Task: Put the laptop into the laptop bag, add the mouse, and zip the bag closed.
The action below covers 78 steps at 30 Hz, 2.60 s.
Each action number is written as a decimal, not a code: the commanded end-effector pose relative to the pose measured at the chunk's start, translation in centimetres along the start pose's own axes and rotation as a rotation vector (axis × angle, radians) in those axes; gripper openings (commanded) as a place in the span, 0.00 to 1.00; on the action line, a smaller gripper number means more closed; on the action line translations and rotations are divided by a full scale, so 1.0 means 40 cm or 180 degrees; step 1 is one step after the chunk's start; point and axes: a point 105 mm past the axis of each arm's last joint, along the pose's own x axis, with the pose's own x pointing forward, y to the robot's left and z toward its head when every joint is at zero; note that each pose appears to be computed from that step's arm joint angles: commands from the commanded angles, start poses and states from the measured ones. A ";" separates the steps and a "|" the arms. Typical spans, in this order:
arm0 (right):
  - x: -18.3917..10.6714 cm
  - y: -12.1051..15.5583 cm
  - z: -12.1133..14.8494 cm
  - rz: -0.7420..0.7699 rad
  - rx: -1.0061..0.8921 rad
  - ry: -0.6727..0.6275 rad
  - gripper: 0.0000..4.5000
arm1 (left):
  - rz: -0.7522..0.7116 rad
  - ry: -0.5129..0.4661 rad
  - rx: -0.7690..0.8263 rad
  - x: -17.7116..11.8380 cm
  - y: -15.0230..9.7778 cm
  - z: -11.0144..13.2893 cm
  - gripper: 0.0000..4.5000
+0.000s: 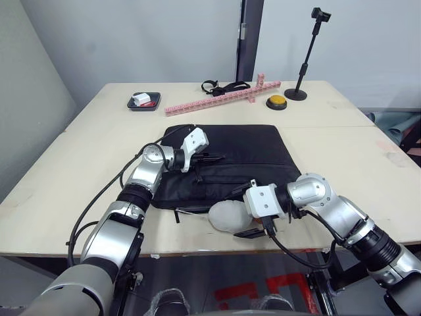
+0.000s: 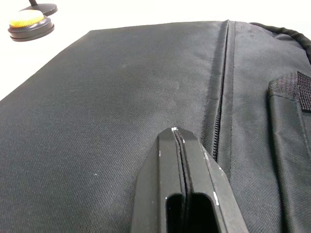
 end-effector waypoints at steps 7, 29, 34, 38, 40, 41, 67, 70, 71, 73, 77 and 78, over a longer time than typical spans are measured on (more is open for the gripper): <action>-0.001 -0.002 -0.003 -0.0057 -0.0355 -0.0004 0.74 | -0.0093 0.0427 -0.0278 -0.009 -0.030 -0.095 0.00; -0.073 0.020 0.023 -0.0175 0.0040 -0.0058 0.00 | -0.0268 0.0619 -0.0428 -0.005 -0.066 -0.153 0.00; -0.100 0.029 0.006 -0.0223 0.0164 0.0034 0.00 | -0.0318 0.0600 -0.0431 -0.003 -0.072 -0.152 0.00; -0.158 0.035 -0.025 -0.0326 0.0345 0.0196 0.00 | -0.0279 0.0580 -0.0441 -0.005 -0.069 -0.151 0.00; -0.181 0.043 -0.042 -0.0323 0.0389 0.0300 0.00 | -0.0274 0.0572 -0.0450 -0.007 -0.068 -0.151 0.00; -0.191 0.045 -0.049 -0.0334 0.0411 0.0337 0.00 | -0.0288 0.0573 -0.0455 -0.008 -0.070 -0.152 0.00; -0.451 0.084 -0.179 -0.0957 0.1246 0.1008 0.00 | -0.0309 0.0635 -0.0473 -0.010 -0.079 -0.169 0.00; -0.478 0.083 -0.198 -0.1019 0.1274 0.1115 0.00 | -0.0296 0.0651 -0.0464 -0.013 -0.078 -0.172 0.00; -0.491 0.082 -0.206 -0.1053 0.1294 0.1155 0.00 | -0.0290 0.0657 -0.0467 -0.014 -0.078 -0.174 0.00; -0.509 0.079 -0.217 -0.1122 0.1339 0.1189 0.00 | -0.0294 0.0661 -0.0470 -0.016 -0.080 -0.177 0.00; -0.526 0.077 -0.228 -0.1170 0.1370 0.1228 0.00 | -0.0301 0.0660 -0.0466 -0.018 -0.082 -0.178 0.00; -0.529 0.077 -0.230 -0.1179 0.1387 0.1228 0.00 | -0.0300 0.0663 -0.0464 -0.019 -0.082 -0.179 0.00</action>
